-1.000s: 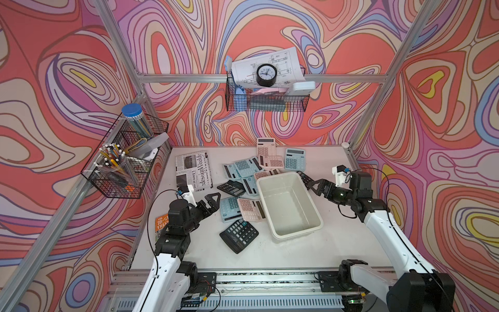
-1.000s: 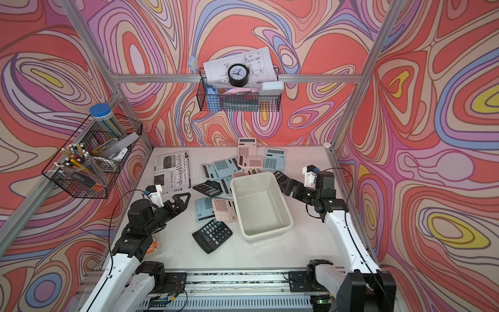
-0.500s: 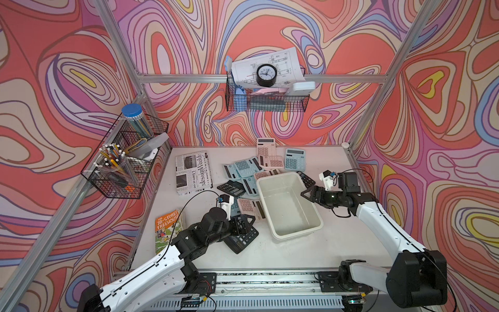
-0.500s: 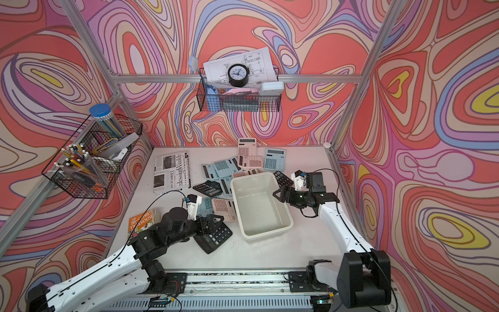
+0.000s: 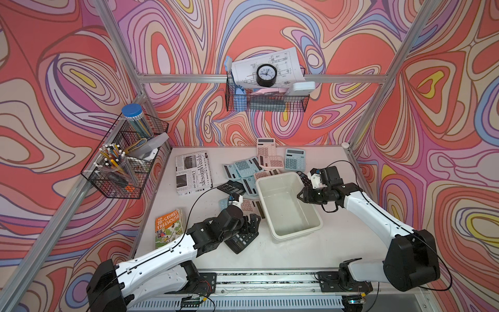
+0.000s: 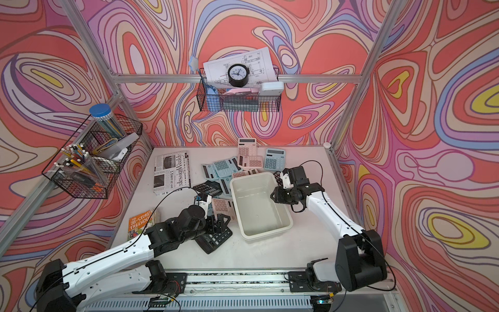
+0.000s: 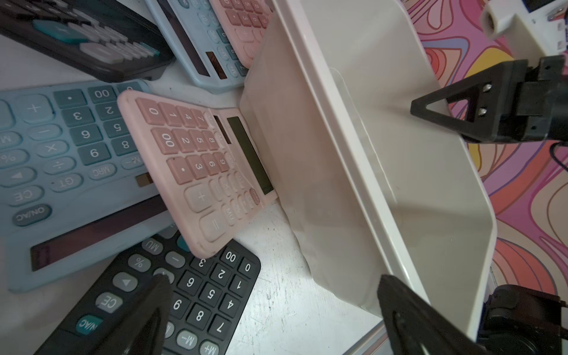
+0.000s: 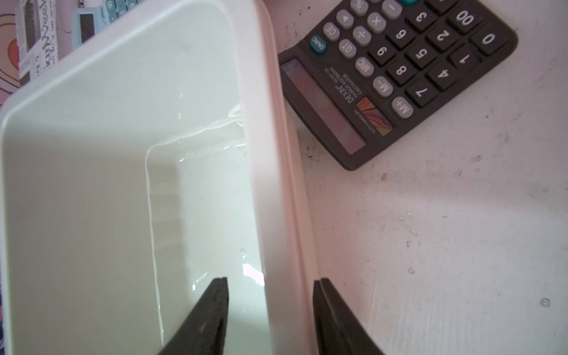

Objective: Put the calculator in the storage box
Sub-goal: Pick up the storage box at the center of the board, then place the storage box at the center of the board.

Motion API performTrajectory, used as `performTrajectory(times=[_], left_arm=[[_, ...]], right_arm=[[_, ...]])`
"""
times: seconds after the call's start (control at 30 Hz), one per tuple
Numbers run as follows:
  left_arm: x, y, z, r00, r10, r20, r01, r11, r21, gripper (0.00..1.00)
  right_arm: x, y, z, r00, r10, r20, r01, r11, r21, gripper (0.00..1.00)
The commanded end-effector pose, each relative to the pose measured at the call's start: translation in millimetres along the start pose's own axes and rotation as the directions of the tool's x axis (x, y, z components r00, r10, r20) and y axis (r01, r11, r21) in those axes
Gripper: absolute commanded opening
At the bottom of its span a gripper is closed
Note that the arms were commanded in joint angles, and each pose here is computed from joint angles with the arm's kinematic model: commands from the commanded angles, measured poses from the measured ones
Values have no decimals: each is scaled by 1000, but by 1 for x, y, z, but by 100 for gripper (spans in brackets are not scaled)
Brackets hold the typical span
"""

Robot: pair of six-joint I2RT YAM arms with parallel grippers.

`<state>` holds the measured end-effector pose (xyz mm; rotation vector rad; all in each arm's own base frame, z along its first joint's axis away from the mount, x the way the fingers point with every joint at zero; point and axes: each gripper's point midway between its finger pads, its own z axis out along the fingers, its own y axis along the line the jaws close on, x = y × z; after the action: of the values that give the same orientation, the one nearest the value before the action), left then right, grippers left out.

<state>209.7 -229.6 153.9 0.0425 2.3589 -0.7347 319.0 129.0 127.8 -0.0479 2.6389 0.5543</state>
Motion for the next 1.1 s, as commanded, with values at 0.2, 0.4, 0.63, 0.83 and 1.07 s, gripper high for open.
performTrajectory(times=[0.2, 0.4, 0.63, 0.83, 1.07], left_arm=[[-13, 27, -21, 998, 26, 61, -17, 988, -154, 99], [-16, 33, -26, 997, 46, 63, -33, 981, -191, 99], [-13, 42, -27, 998, 47, 38, -36, 971, -235, 99], [-9, 60, -30, 1000, 1, 0, -1, 962, -273, 99], [6, 74, -14, 988, -99, -115, 71, 971, -227, 99]], right_arm=[[-16, -1, -15, 999, -41, 23, 38, 994, 99, 1], [-28, 3, -46, 996, -55, 70, 45, 990, 133, 0], [-23, 0, -76, 996, 20, 83, -35, 983, 180, 0], [-5, -10, -92, 995, 92, 38, -98, 963, 250, 0], [14, -2, -70, 992, 117, -47, -107, 980, 170, 0]])
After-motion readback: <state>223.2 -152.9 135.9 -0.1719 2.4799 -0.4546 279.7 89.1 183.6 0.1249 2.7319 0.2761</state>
